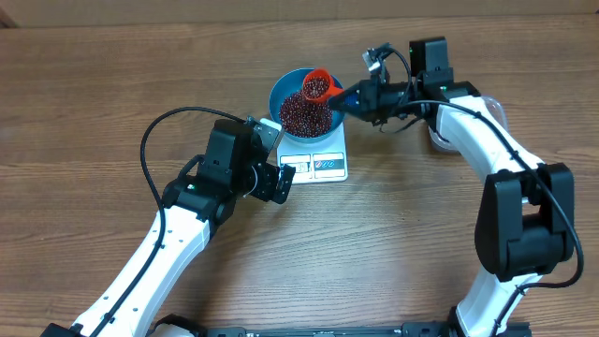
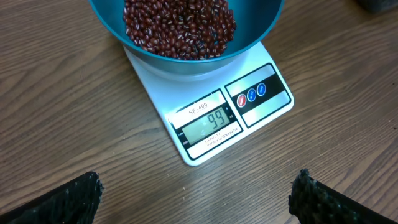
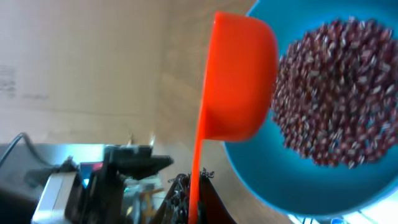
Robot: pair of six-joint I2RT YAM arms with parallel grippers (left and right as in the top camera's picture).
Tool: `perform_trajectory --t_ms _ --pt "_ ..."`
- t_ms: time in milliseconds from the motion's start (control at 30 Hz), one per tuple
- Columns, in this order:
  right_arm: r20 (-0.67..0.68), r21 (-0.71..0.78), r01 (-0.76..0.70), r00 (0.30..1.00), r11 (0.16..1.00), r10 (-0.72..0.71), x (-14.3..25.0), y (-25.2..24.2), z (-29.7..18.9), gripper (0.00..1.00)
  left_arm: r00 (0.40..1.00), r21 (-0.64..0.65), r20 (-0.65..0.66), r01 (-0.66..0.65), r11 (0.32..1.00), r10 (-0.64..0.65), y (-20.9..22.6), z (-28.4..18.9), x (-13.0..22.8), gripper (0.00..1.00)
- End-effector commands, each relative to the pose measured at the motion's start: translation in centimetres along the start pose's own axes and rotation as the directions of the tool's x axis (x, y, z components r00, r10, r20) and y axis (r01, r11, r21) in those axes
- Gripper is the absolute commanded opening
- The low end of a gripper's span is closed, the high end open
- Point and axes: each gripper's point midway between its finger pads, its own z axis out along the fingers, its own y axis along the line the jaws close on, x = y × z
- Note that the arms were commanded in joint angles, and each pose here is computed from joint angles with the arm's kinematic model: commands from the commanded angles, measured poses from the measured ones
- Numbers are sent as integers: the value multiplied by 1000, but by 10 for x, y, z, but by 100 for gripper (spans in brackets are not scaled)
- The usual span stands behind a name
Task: Scoop item into bowl and weigh 150g on scale
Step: 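Carry the scoop to the teal bowl and tip beans in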
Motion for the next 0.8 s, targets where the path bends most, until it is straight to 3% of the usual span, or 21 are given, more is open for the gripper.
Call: perform_trajectory --t_ms 0,167,333,767 --pt "43 189 115 991 975 -125 -20 10 1 4 1000 -6 16 11 1000 -11 1 -5 -1 100" --pt "-10 489 220 969 844 -247 -27 18 -4 4 1000 -6 16 10 1000 -10 1 -5 -1 100" --pt "-45 634 271 948 724 -316 -26 24 -2 4 1000 -6 16 11 1000 -11 1 -5 -1 99" --pt "-140 689 362 916 628 -375 -17 19 1 4 1000 -6 16 11 1000 -11 1 -5 -1 100"
